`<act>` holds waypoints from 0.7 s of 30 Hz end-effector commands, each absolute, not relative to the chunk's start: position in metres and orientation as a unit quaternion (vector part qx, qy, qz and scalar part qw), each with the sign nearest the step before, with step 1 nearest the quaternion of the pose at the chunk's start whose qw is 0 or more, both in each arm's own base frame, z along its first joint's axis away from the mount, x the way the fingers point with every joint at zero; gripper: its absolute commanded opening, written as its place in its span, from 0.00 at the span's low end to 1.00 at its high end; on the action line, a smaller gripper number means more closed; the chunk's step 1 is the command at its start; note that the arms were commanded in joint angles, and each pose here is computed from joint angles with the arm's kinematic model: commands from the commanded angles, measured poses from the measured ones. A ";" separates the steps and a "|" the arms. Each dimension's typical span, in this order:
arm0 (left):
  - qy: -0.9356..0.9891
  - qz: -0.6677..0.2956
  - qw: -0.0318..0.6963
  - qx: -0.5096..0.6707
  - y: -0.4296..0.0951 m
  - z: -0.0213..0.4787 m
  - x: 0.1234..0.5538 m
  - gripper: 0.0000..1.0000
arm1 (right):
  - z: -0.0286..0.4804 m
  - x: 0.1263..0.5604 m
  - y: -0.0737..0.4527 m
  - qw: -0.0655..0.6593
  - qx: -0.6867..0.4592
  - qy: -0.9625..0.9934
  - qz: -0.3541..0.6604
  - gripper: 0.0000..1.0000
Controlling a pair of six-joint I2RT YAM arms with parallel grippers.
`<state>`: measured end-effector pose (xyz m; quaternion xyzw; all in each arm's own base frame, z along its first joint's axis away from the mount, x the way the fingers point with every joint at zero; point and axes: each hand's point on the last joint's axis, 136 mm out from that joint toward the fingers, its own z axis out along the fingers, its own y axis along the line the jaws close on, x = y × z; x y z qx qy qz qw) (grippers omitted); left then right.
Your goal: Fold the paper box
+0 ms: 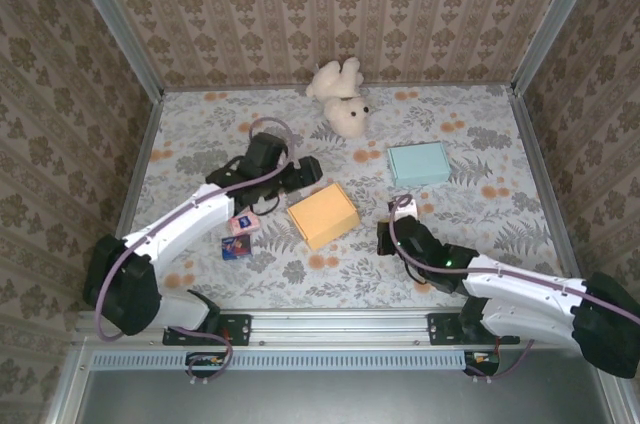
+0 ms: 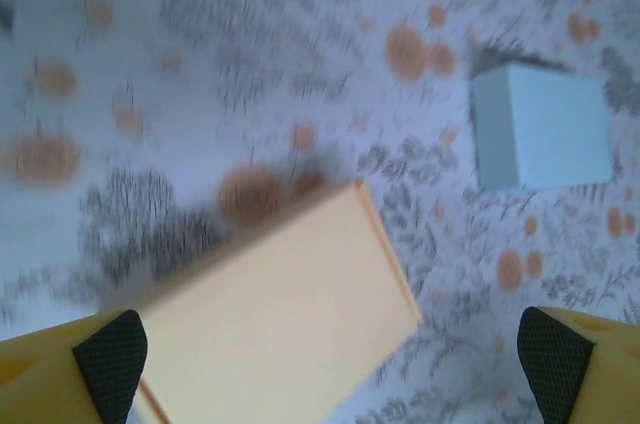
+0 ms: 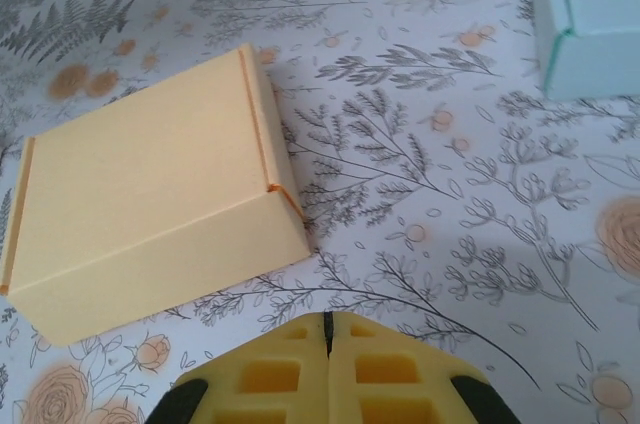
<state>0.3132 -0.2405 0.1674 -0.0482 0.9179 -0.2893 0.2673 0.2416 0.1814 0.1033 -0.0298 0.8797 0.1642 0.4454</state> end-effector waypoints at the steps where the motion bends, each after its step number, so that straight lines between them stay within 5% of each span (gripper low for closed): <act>1: 0.891 -0.335 0.300 0.066 -0.257 0.174 0.338 0.98 | 0.093 0.235 0.178 0.407 0.011 0.893 0.191 0.00; 21: 0.905 -0.357 0.220 0.071 -0.279 0.088 0.356 0.95 | 0.046 0.260 0.225 0.275 0.096 0.920 0.261 0.00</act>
